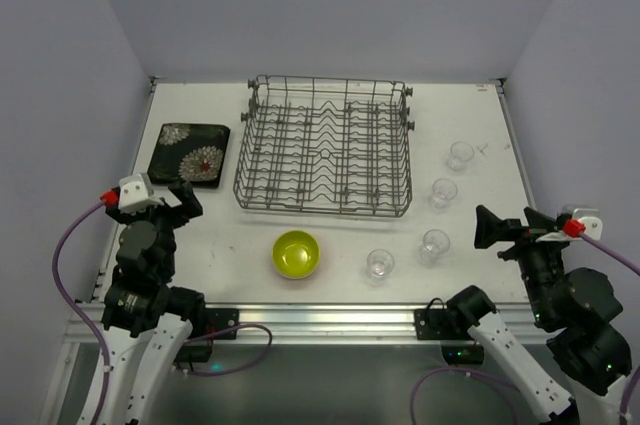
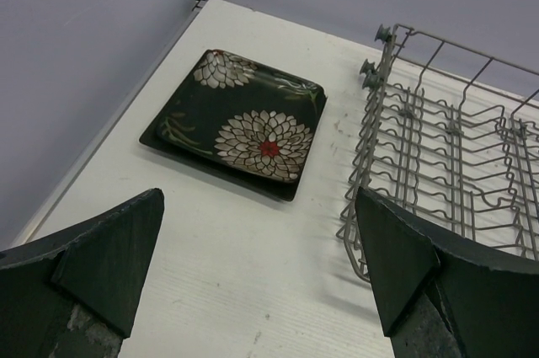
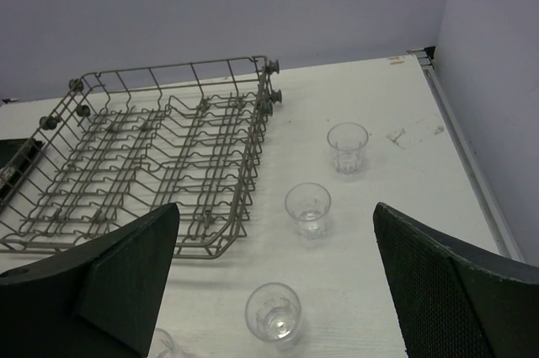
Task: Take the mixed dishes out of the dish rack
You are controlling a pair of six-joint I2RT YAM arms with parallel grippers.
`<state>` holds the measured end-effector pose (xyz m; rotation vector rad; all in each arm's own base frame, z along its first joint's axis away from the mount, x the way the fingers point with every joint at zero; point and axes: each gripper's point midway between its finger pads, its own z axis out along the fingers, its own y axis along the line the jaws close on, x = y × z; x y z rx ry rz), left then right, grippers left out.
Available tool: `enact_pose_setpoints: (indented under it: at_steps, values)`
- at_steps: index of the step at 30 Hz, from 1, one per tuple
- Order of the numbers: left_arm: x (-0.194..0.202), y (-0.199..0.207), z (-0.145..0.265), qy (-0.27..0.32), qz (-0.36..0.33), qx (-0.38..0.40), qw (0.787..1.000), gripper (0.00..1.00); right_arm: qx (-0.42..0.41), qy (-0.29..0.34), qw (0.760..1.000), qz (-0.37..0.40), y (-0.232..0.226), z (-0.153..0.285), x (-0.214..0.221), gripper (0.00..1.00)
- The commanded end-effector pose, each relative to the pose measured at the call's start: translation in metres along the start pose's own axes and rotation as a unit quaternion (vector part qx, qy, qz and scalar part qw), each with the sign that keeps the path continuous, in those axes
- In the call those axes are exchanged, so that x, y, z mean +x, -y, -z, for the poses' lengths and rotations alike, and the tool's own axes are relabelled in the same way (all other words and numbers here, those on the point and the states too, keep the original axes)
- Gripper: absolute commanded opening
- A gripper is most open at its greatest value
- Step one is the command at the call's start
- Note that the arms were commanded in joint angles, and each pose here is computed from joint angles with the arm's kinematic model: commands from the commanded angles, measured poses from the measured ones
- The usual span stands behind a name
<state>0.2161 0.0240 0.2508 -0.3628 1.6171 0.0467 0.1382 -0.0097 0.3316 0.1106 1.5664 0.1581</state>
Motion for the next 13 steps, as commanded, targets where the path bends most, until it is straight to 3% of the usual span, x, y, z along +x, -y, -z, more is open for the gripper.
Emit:
enact_pose_setpoints:
  at_steps: [1, 13]
  values:
    - [-0.0137, 0.0005, -0.0019, 0.034, 0.008, -0.001, 0.999, 1.0, 0.007, 0.011, 1.0, -0.003, -0.0017, -0.0067, -0.0068, 0.99]
    - [-0.0088, 0.0028, -0.003, 0.035, 0.013, 0.006, 0.999, 1.0, 0.018, 0.004, 1.0, -0.017, -0.0034, -0.015, -0.0034, 0.99]
